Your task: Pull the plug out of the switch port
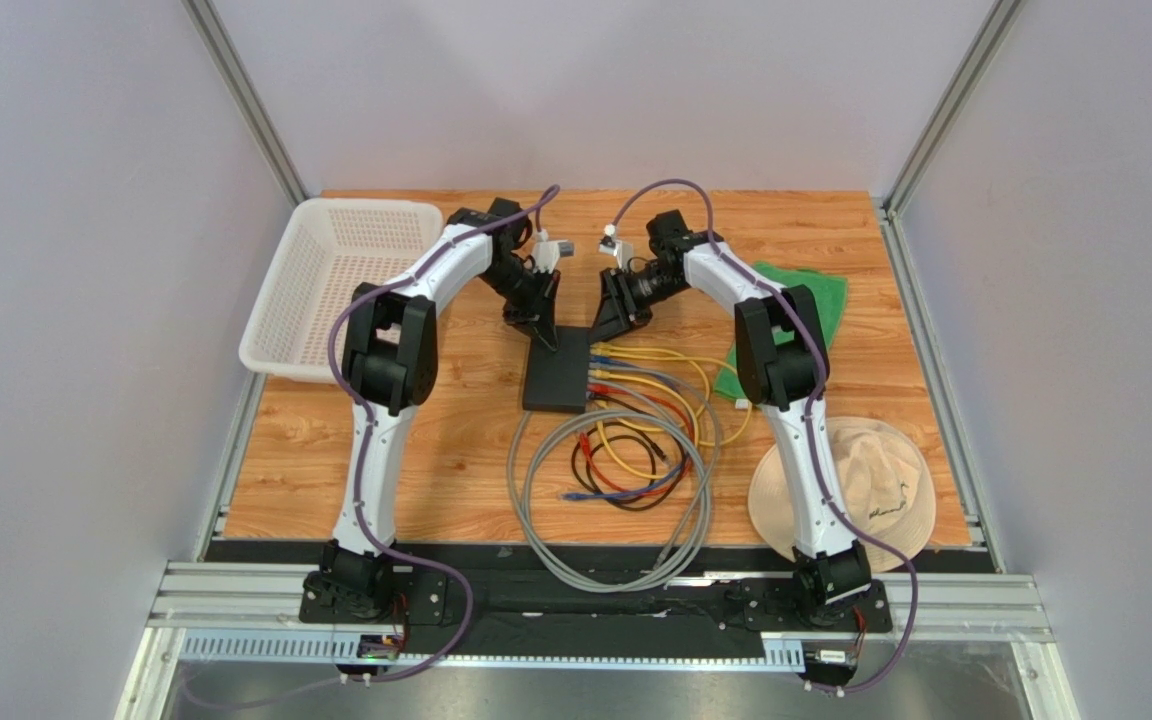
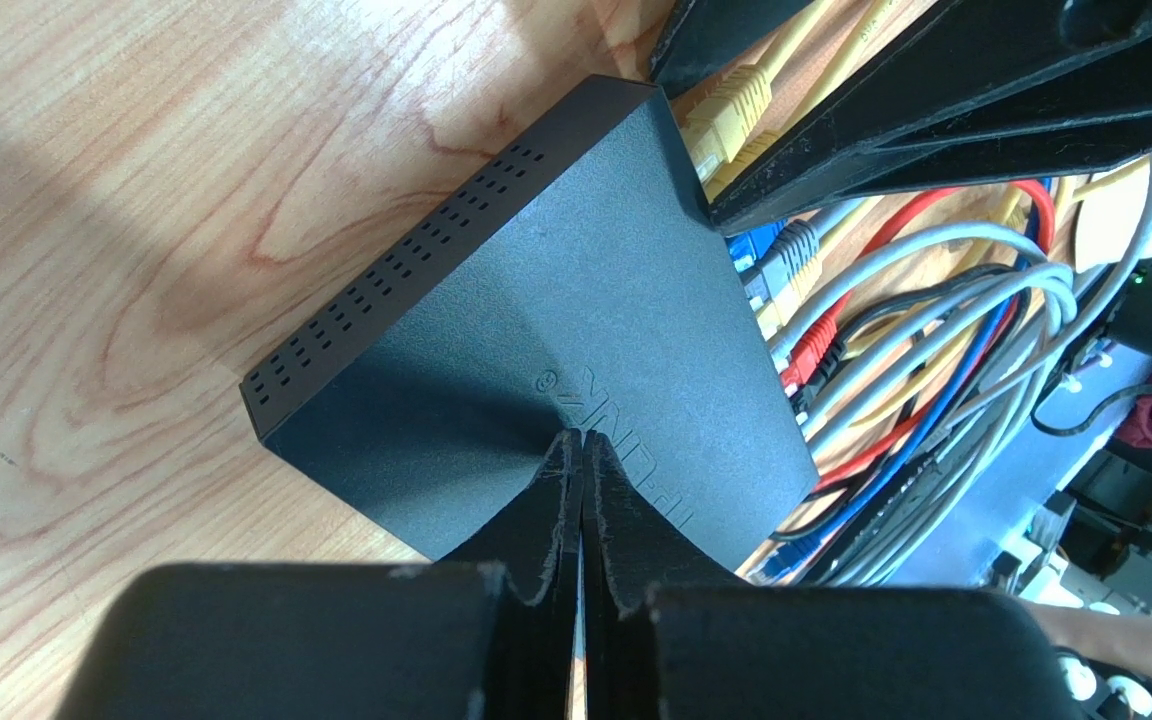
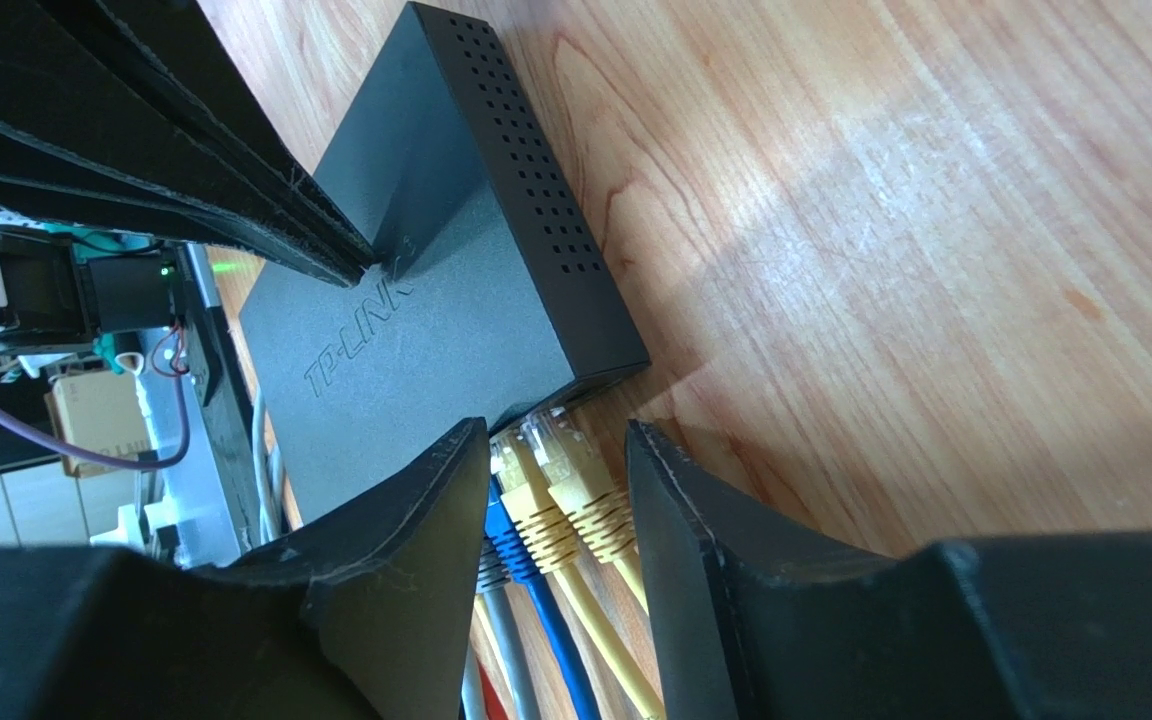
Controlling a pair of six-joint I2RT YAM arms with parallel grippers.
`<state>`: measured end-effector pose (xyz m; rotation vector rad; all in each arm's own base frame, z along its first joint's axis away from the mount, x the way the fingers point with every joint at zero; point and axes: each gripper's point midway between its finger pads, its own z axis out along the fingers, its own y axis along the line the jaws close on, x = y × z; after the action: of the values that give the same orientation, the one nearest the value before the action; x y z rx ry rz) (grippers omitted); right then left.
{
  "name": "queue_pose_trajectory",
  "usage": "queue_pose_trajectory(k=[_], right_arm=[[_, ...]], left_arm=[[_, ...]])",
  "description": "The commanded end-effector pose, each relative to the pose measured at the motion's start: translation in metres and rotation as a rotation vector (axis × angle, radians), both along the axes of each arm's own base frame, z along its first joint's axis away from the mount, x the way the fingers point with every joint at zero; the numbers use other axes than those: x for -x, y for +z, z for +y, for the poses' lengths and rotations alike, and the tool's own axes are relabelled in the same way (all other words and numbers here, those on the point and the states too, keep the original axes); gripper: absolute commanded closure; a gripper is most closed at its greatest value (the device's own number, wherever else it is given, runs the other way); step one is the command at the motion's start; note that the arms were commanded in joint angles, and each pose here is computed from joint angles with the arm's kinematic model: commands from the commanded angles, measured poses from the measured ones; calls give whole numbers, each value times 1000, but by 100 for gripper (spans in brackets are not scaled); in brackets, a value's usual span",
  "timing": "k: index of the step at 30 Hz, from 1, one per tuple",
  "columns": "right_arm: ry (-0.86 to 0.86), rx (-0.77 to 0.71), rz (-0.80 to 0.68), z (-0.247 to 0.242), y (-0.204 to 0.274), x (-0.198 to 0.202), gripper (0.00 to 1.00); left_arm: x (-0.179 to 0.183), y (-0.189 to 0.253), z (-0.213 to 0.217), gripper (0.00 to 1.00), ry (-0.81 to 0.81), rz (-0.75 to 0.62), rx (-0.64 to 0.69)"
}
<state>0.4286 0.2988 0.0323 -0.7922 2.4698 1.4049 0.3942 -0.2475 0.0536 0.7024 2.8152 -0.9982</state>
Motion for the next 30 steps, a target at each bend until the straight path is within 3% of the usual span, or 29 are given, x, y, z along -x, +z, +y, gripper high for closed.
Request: queue_pose_trajectory(k=[1,20,24,30], right_arm=[[28,110,29,-8,-46,13,54],[65,148,19,-11,-52,22,59],[79,160,6,-9,-52,25,67],[83,170,-4,-9,-52,25,71]], left_arm=[[-4,-24,13,100,4,2,-86],[-8,-24,13,100,3,-12,-91],[-10,-22,12,100,2,-21,-88],[-9,-23,13,100,1,-18,-87]])
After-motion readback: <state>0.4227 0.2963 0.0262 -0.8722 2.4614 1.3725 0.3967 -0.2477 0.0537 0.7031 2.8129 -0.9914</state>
